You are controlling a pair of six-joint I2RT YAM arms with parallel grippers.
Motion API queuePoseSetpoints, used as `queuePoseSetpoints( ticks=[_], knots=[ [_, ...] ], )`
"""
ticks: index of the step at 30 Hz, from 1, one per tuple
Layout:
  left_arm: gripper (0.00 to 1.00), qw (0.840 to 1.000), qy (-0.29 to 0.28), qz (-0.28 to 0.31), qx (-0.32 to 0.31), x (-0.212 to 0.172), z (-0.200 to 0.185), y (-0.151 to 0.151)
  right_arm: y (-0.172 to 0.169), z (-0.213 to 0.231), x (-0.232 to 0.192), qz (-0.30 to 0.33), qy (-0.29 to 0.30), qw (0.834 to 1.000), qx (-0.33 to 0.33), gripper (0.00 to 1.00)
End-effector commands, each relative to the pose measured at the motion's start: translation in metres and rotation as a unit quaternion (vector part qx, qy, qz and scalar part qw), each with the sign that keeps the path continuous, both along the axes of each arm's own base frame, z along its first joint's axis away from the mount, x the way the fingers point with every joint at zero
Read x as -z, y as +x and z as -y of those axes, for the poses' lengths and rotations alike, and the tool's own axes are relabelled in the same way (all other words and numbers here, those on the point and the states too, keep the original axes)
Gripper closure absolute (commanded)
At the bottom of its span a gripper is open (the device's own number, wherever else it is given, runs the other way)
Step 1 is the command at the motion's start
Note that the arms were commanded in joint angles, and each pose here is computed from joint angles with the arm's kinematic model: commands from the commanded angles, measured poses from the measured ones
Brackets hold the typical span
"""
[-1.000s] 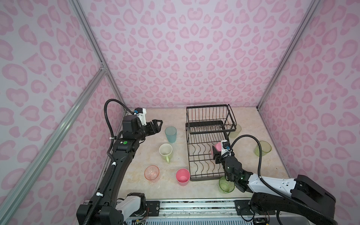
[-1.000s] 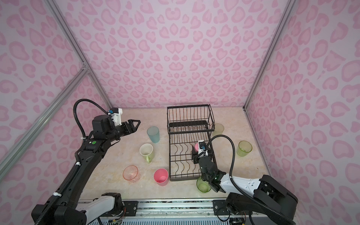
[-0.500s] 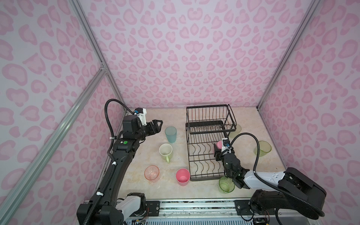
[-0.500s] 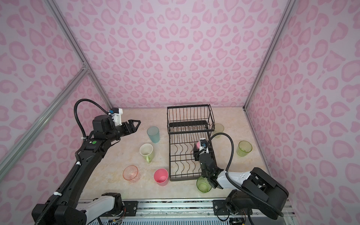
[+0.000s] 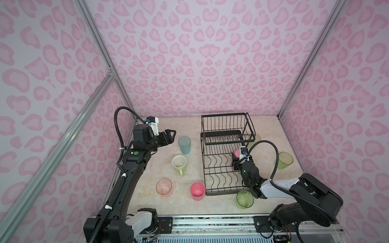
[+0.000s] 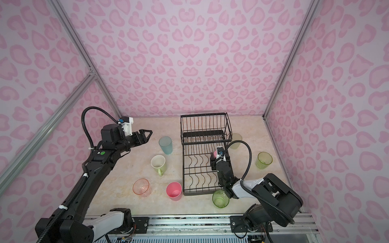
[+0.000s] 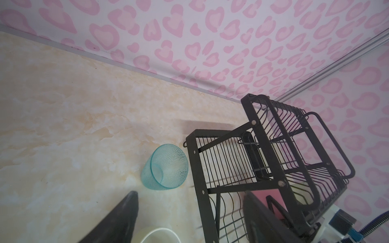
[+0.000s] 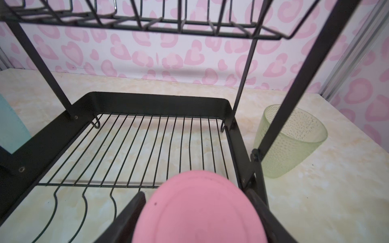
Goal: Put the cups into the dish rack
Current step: 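Lower the pink cup with the right gripper into the rack's lower tier, then set the pink cup upright between the rack wires with the right gripper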
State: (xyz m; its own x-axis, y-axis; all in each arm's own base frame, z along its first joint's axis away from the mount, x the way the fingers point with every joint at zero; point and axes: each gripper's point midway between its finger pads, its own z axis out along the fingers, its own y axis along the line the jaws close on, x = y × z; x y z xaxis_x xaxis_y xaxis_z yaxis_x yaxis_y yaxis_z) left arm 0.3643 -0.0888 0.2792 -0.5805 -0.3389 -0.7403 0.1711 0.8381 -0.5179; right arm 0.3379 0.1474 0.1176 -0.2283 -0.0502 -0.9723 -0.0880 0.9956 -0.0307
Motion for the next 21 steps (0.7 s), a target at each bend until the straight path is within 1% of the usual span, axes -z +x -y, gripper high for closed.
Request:
queuePoseSetpoints(
  ticks=[1, 7, 15, 16, 18, 21],
  knots=[
    [0.2, 1.0, 0.004, 0.006, 0.001, 0.0, 0.0, 0.003, 0.006, -0.003, -0.008, 0.018, 0.004, 1.0, -0.003, 0.37],
    [0.2, 1.0, 0.004, 0.001, 0.001, 0.003, 0.0, 0.004, 0.014, -0.002, -0.001, 0.012, 0.003, 1.0, 0.004, 0.36],
    [0.2, 1.0, 0.005, -0.003, 0.0, 0.007, 0.0, 0.006, 0.02, -0.002, 0.006, 0.007, -0.006, 1.0, 0.012, 0.3],
    [0.2, 1.0, 0.006, -0.004, -0.001, 0.008, -0.001, 0.006, 0.021, -0.001, 0.006, 0.007, -0.007, 1.0, 0.014, 0.27],
    [0.2, 1.0, 0.006, -0.005, -0.001, 0.009, 0.0, 0.005, 0.021, 0.0, 0.005, 0.007, -0.007, 1.0, 0.017, 0.18],
    [0.19, 1.0, 0.006, -0.007, -0.003, 0.01, -0.001, 0.005, 0.018, 0.003, 0.003, 0.009, -0.009, 1.0, 0.02, 0.11]
  ],
)
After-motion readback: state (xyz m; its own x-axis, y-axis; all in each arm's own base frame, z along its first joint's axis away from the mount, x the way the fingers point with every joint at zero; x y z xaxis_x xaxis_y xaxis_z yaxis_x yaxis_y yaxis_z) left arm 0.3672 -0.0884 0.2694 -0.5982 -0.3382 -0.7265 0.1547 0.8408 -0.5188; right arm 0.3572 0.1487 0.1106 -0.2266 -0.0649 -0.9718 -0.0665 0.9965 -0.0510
